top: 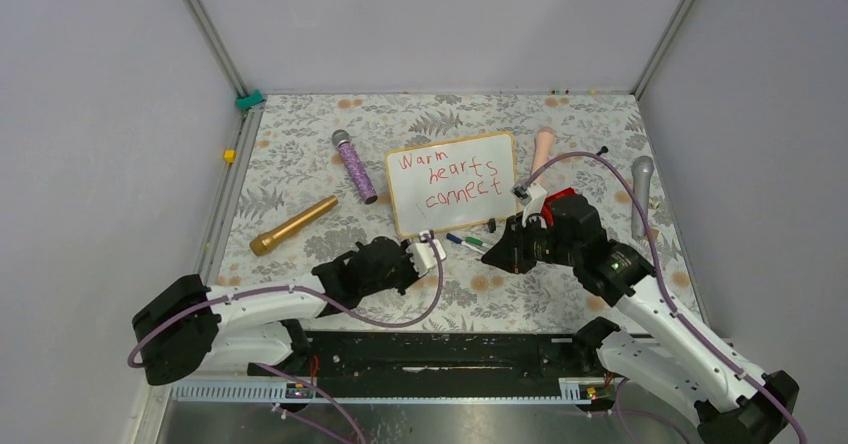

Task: Write a sentence on the whiteboard
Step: Insert the pen cap into the whiteboard marker.

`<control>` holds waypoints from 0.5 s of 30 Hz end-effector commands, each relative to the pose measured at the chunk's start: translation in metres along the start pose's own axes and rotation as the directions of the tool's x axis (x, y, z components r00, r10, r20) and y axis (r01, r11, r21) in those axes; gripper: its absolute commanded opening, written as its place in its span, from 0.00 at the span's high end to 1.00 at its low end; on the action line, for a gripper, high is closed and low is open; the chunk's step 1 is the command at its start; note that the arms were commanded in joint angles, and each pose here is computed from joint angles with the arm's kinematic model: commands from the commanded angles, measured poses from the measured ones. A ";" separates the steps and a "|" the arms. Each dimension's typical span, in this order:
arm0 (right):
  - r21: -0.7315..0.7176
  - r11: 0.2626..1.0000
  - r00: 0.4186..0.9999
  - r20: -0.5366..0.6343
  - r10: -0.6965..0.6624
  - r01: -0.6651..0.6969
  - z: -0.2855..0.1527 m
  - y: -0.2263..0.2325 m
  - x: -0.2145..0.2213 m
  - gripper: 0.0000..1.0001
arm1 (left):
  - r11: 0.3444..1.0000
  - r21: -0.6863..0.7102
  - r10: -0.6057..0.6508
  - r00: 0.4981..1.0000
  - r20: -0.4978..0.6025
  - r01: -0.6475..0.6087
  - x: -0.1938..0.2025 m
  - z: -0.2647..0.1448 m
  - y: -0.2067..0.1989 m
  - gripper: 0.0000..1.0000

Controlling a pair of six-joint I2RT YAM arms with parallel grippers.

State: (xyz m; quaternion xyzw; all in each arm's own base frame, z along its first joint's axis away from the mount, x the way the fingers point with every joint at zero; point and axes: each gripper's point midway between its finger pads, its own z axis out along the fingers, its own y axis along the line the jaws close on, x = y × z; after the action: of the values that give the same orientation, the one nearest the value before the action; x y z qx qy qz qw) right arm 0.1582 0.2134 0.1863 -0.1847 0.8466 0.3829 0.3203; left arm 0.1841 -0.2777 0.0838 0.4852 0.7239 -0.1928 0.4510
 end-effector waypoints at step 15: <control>-0.132 0.989 0.997 0.014 -0.072 0.073 0.034 0.026 -0.001 1.00 | 0.988 -0.029 0.153 0.952 0.266 -0.151 -0.029 -0.014 0.000 1.00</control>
State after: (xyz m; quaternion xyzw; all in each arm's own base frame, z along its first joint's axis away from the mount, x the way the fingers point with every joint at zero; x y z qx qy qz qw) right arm 0.1467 0.2490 0.1719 -0.2351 0.8221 0.4275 0.2935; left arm 0.1847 -0.2716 0.0955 0.5032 0.6531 -0.1923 0.5321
